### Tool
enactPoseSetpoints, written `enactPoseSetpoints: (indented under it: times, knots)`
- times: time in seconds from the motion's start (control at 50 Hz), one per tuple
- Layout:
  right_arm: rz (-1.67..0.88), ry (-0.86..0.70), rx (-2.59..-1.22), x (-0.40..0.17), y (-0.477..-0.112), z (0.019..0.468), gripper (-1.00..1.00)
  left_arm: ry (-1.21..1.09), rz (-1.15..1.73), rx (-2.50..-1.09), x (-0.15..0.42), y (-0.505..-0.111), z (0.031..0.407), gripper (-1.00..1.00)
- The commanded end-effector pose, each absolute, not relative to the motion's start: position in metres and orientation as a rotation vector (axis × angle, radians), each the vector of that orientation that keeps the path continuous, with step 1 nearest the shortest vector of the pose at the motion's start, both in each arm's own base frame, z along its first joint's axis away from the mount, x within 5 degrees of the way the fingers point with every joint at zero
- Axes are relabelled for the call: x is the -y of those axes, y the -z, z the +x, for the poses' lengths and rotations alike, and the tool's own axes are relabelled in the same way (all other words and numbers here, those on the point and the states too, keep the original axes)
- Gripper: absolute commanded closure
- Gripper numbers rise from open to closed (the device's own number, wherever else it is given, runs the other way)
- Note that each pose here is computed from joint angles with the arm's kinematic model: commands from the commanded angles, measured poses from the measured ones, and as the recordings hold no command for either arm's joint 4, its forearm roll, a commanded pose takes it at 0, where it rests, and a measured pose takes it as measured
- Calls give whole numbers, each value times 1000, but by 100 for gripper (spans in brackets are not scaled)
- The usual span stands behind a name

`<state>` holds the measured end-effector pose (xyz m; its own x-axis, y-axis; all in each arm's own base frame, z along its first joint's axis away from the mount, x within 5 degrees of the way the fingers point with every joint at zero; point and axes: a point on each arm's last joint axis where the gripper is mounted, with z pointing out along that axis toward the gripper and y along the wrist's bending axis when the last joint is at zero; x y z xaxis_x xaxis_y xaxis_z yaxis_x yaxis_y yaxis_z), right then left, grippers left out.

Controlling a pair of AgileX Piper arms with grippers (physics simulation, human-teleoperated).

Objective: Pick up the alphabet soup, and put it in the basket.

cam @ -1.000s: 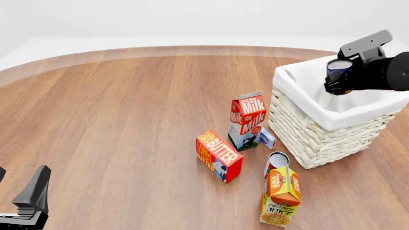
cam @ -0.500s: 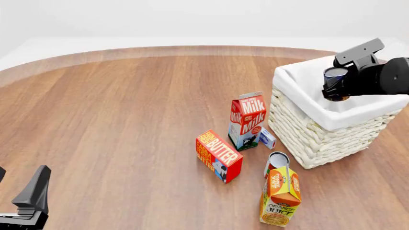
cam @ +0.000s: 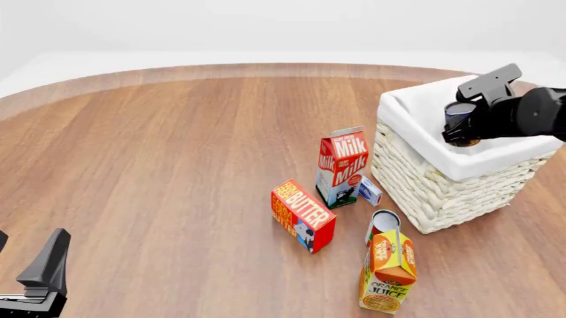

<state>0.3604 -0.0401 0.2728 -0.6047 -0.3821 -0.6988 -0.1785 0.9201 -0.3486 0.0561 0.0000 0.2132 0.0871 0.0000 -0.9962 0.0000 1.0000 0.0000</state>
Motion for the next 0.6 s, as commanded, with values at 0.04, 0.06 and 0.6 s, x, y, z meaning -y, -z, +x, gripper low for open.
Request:
enactPoseSetpoints:
  times: [0.04,0.06,0.6]
  knots:
    - [-382,298,-2237,41,-265,369,100,0,0,-1484,0,-213,56,-100]
    - [-382,298,-2237,41,-265,369,100,0,0,-1484,0,-213,56,-100]
    - [-368,307,-2266,52,-252,386,100,0,0,-1484,0,-213,56,-100]
